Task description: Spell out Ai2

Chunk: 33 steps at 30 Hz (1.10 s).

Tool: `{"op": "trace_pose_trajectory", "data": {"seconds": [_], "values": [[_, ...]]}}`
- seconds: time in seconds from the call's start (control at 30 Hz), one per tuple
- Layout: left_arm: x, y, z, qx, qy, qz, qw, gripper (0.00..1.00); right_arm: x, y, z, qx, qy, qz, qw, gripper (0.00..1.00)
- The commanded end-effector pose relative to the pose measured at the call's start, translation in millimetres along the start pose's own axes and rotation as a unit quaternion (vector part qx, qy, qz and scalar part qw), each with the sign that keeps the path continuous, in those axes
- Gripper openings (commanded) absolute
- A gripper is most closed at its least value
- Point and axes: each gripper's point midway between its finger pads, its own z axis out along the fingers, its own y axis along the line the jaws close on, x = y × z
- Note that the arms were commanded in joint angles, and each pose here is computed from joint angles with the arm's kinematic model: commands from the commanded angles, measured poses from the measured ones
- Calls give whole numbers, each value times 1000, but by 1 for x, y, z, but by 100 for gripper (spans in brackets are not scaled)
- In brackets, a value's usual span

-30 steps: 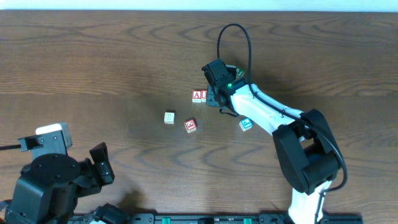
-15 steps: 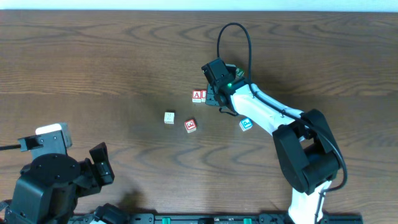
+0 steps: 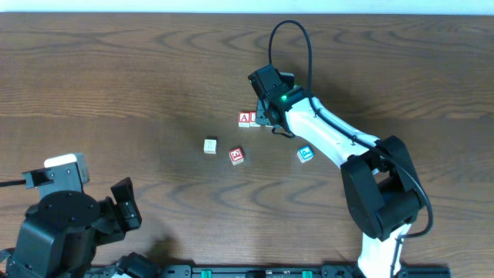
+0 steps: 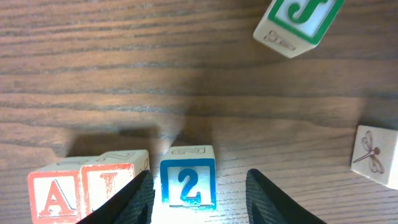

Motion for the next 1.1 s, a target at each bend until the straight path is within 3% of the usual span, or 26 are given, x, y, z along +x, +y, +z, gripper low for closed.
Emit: {"op": "trace_pose_trajectory", "data": {"seconds": [0.0, 0.13, 0.27, 0.37, 0.5, 1.07], "values": [[-1, 5, -2, -9, -5, -3, 1000, 95, -15, -11, -10, 27, -27, 23, 999, 45], [2, 7, -2, -13, 1, 0, 1000, 95, -13, -22, -13, 51, -26, 42, 997, 41], [4, 8, -2, -15, 4, 2, 1000, 95, -10, -32, -10, 63, -16, 53, 996, 27], [4, 8, -2, -15, 4, 2, 1000, 95, -10, -41, -8, 70, -11, 69, 995, 25], [4, 8, -2, -15, 4, 2, 1000, 95, -7, -51, -4, 71, 5, 95, 993, 30], [4, 8, -2, -16, 4, -2, 1000, 95, 3, -41, 11, 31, 34, 89, 995, 31]]}}
